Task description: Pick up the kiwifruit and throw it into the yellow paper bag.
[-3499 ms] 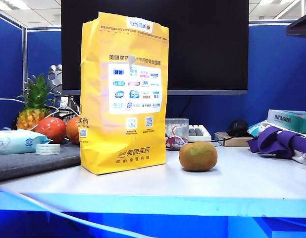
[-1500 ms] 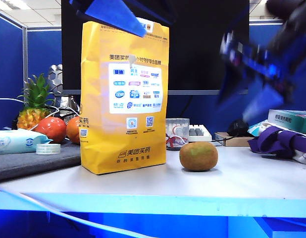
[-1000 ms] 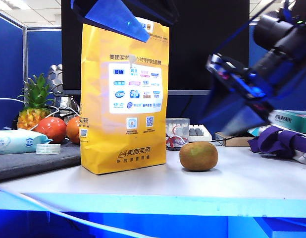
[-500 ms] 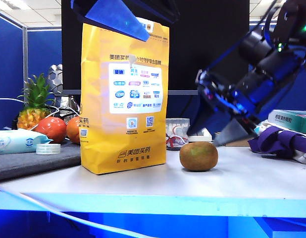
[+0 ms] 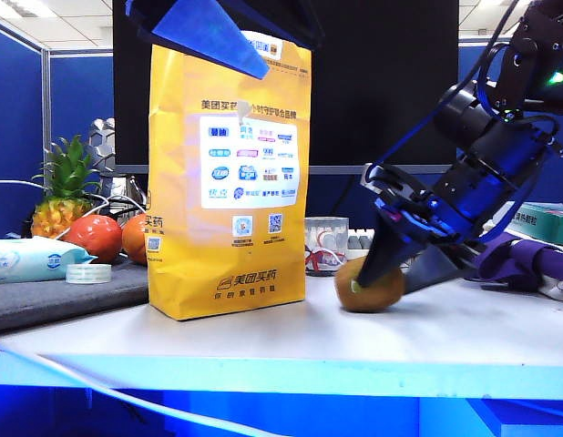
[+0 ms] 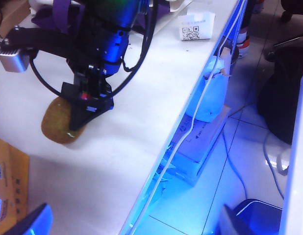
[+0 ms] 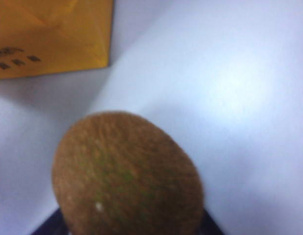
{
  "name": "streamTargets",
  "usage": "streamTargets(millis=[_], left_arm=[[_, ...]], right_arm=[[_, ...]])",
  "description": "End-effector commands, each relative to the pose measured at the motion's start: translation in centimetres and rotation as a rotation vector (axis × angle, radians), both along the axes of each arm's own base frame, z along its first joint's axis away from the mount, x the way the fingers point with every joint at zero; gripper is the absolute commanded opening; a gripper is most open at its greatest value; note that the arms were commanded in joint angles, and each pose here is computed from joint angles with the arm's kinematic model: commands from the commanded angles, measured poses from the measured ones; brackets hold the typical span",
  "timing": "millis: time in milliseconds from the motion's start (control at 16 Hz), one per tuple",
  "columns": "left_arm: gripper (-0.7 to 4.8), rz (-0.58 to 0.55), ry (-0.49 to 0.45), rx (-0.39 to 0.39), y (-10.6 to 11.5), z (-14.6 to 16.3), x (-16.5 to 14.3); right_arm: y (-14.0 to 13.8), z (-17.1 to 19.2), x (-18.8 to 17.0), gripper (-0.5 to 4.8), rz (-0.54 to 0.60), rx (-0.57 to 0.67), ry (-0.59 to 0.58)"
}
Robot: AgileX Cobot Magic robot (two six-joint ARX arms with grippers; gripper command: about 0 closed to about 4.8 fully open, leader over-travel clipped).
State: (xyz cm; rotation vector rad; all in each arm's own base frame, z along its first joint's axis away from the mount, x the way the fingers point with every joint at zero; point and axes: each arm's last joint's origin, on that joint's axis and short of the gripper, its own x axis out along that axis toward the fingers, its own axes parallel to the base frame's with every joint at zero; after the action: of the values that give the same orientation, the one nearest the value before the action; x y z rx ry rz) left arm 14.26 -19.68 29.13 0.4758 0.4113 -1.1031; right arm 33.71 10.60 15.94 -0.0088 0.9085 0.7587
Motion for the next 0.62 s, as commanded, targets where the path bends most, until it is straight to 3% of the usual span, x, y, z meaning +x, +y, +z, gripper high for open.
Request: streamTargets(millis=[62, 312, 500, 625], left_arm=[[4.79, 0.011, -0.005, -0.011, 0.1, 0.2, 0.1], [4.79, 0.110, -0.043, 0.015, 0.3, 0.3, 0.4], [4.79, 0.303, -0.164, 0.040, 1.2, 1.6, 0.5], [4.79, 0.378, -0.231, -0.002, 2.2, 3.4, 0.0]], right_arm=[[0.1, 0.4, 0.3, 1.78, 0.000, 0.009, -0.034], [0.1, 1.5, 0.8, 1.70, -0.005, 0.009, -0.033], [0.4, 6.1, 2.3, 1.71, -0.007, 0.016, -0.063], [0.3, 9.2, 2.8, 1.71, -0.004, 0.021, -0.116]])
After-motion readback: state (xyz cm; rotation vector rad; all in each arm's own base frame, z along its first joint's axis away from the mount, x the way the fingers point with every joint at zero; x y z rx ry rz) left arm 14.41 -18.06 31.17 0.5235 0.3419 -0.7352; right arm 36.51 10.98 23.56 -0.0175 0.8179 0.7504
